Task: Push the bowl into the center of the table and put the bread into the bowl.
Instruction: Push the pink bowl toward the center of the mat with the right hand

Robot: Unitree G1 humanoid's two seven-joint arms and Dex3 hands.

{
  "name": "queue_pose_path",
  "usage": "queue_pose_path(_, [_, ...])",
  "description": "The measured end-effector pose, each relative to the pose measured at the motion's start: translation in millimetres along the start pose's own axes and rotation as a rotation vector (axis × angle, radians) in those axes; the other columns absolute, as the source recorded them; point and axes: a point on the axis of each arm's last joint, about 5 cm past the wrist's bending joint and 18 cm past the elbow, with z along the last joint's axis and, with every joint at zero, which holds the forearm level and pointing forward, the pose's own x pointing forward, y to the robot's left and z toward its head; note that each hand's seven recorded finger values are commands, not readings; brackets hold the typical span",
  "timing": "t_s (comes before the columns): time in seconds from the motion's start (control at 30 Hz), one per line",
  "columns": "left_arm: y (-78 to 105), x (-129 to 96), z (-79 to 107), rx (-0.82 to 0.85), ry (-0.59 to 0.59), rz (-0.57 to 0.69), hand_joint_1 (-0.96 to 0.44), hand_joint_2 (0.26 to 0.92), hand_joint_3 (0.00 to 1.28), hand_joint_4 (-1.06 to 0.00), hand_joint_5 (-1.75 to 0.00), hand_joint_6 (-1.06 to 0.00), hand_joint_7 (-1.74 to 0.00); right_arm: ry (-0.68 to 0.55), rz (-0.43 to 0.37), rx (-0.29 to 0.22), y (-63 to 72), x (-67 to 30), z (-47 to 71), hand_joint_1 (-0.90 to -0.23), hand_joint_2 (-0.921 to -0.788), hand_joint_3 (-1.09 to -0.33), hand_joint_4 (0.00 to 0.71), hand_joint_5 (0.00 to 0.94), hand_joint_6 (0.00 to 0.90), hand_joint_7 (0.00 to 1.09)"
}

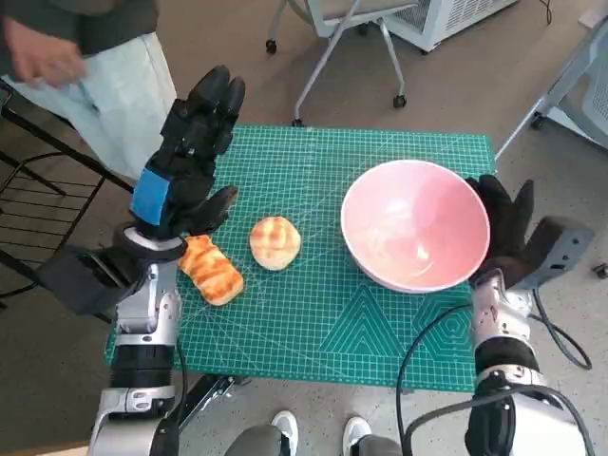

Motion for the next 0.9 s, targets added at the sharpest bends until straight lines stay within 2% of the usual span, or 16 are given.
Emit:
queue_pose_path(0.23, [1.1,1,3.6,0.012,-0.015,-0.002,-0.75,0.921,0.44,-0.07,0.0,0.0,-0.34,-0.006,0.042,0.02,12.3,2.4,-0.6,-0.596,-0.921,-0.719,0.093,0.001,0.146,0.14])
queue_pose_path(0.53, [4.3,-2,4.9,0.027,-0.011,0.006,-0.75,0.921,0.45,-0.08,0.0,0.0,-0.31,-0.006,0.085,0.043,28.2,4.7,-1.9,-0.615,-0.921,-0.7,0.102,0.006,0.159,0.15])
queue_pose_path(0.9, [5.6,-6,5.0,0.045,-0.014,0.031,-0.74,0.921,0.46,-0.08,-0.01,0.0,-0.31,0.0,0.14,0.068,47.9,7.4,-1.8,-0.644,-0.921,-0.668,0.073,0.0,0.129,0.12])
